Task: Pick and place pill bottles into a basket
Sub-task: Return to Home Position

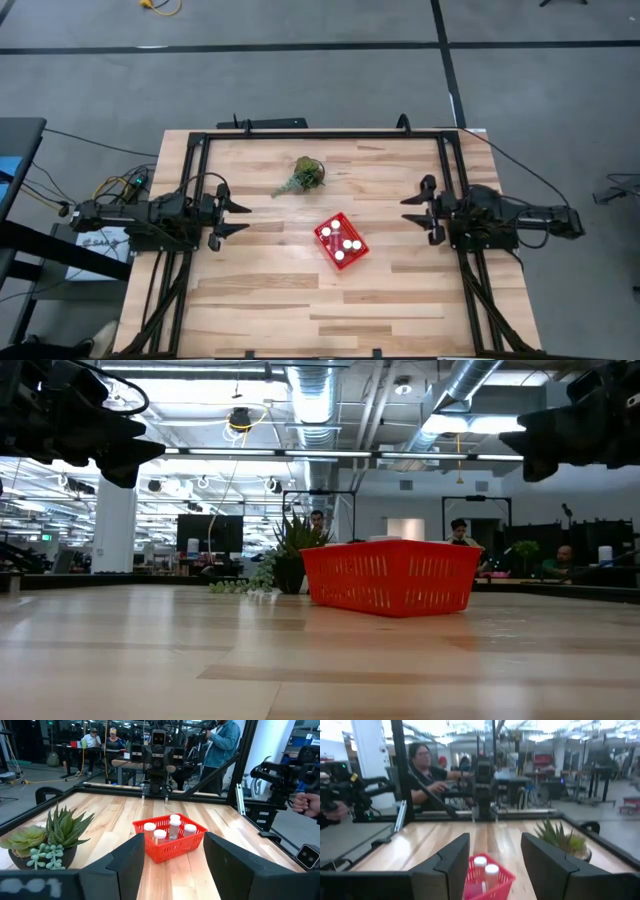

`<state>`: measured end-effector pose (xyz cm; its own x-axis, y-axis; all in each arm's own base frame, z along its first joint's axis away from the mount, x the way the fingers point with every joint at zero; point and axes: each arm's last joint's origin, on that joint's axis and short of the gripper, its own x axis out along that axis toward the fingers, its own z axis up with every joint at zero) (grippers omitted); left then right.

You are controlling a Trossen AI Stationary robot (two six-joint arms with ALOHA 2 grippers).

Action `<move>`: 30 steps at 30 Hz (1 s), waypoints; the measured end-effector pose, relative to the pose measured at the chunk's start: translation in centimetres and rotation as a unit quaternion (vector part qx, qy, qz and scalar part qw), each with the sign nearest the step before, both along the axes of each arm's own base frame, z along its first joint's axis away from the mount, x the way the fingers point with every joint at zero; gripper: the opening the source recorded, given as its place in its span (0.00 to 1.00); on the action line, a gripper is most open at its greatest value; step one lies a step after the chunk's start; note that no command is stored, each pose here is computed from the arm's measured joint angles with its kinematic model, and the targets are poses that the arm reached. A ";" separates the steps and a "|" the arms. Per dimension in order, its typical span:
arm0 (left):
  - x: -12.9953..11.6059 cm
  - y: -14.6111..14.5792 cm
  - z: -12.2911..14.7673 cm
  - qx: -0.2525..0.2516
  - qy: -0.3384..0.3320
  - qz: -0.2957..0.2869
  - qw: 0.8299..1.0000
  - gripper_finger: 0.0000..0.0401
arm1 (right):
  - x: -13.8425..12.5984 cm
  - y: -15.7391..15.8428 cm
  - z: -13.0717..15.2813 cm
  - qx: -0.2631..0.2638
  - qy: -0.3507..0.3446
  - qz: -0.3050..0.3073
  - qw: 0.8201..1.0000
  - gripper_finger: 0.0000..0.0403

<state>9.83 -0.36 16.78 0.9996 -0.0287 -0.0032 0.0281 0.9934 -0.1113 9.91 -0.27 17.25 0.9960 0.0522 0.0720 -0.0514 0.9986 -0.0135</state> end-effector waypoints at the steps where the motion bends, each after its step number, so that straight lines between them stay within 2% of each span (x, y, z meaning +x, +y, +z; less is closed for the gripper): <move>1: 0.0 0.0 0.0 0.000 0.000 0.000 1.000 0.48 | -0.1 0.0 0.1 -0.001 -0.007 0.000 1.000 0.43; 10: 0.0 0.0 0.0 0.000 0.000 0.000 1.000 0.48 | -0.3 0.0 0.6 0.005 -0.035 -0.008 0.999 0.43; 16: 0.0 0.0 0.0 0.000 0.000 -0.001 1.000 0.48 | -0.3 -0.2 0.9 0.005 -0.048 -0.044 0.998 0.43; 21: 0.0 0.0 0.0 -0.002 0.000 -0.001 1.000 0.48 | -0.2 -0.3 0.1 0.041 -0.007 -0.048 0.998 0.43; 24: 0.0 0.0 0.0 -0.003 0.000 -0.001 1.000 0.48 | -0.2 -0.4 -0.5 0.061 0.020 -0.070 0.995 0.43; 30: 0.0 0.0 0.0 -0.003 0.000 -0.001 1.000 0.48 | -0.2 -0.5 -0.5 0.045 0.023 -0.079 0.996 0.43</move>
